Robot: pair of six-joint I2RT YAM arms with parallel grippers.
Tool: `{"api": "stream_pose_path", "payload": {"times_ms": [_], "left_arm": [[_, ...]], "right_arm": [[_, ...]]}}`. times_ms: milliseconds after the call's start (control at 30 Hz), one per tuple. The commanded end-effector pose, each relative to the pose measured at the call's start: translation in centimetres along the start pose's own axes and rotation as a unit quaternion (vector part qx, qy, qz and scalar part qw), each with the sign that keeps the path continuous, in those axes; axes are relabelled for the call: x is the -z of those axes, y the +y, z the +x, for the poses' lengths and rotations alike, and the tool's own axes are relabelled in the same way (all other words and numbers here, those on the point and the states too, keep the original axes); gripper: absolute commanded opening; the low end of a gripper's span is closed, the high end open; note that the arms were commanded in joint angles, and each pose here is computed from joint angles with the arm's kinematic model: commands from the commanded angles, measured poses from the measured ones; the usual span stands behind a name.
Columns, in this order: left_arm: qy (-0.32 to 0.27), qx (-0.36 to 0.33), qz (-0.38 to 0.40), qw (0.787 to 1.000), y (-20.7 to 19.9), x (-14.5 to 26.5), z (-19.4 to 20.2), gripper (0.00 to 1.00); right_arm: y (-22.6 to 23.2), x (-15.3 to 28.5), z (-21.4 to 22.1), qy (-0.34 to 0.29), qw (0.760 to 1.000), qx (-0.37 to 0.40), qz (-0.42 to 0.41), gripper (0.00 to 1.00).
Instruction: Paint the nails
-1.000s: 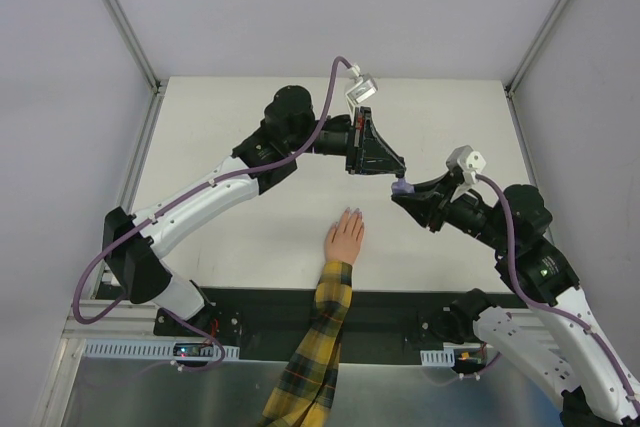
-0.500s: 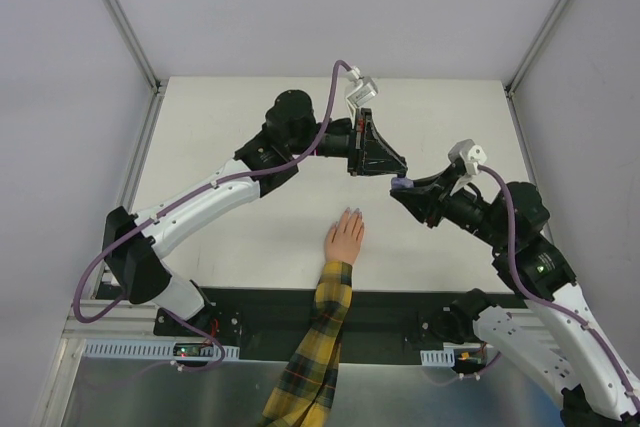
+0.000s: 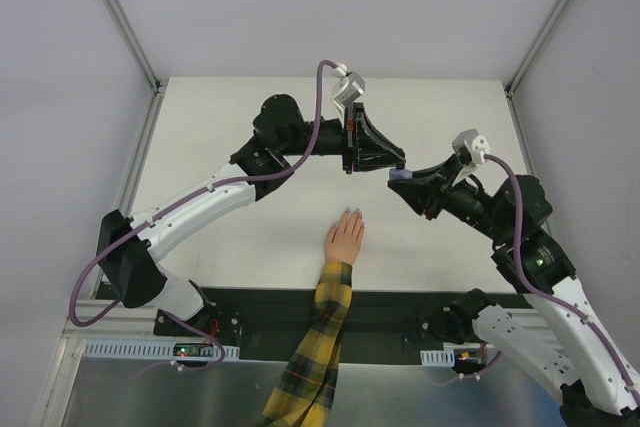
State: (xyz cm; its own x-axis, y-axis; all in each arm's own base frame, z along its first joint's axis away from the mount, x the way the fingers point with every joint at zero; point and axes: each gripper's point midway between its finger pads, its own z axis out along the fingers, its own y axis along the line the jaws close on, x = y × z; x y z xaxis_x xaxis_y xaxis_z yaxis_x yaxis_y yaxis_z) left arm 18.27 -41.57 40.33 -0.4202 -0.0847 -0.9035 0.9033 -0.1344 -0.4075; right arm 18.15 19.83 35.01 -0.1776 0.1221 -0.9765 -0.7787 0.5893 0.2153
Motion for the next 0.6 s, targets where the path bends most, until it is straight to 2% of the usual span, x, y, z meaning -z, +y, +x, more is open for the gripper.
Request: {"api": "stream_pose_path", "payload": {"times_ms": [0,133,233,367,567], "left_arm": [[0.077,0.026,0.072,0.994,-2.5,0.2,3.8,0.00],[0.103,0.049,0.085,0.990,-3.0,0.3,4.4,0.00],[0.107,0.054,0.083,0.989,-2.7,0.2,4.5,0.00],[0.104,0.047,0.078,0.990,-2.6,0.2,4.4,0.00],[0.090,0.040,0.059,0.993,-2.4,0.1,3.5,0.00]], "right_arm": [[3.2,0.7,-9.6,-0.142,0.986,0.069,-0.057,0.00],[4.4,1.1,-10.3,-0.145,0.979,0.116,-0.085,0.00],[4.2,1.2,-10.9,-0.141,0.978,0.137,-0.076,0.01],[4.4,1.1,-12.0,-0.161,0.975,0.134,-0.079,0.00],[4.3,0.8,-11.4,-0.152,0.976,0.135,-0.080,0.00]]}}
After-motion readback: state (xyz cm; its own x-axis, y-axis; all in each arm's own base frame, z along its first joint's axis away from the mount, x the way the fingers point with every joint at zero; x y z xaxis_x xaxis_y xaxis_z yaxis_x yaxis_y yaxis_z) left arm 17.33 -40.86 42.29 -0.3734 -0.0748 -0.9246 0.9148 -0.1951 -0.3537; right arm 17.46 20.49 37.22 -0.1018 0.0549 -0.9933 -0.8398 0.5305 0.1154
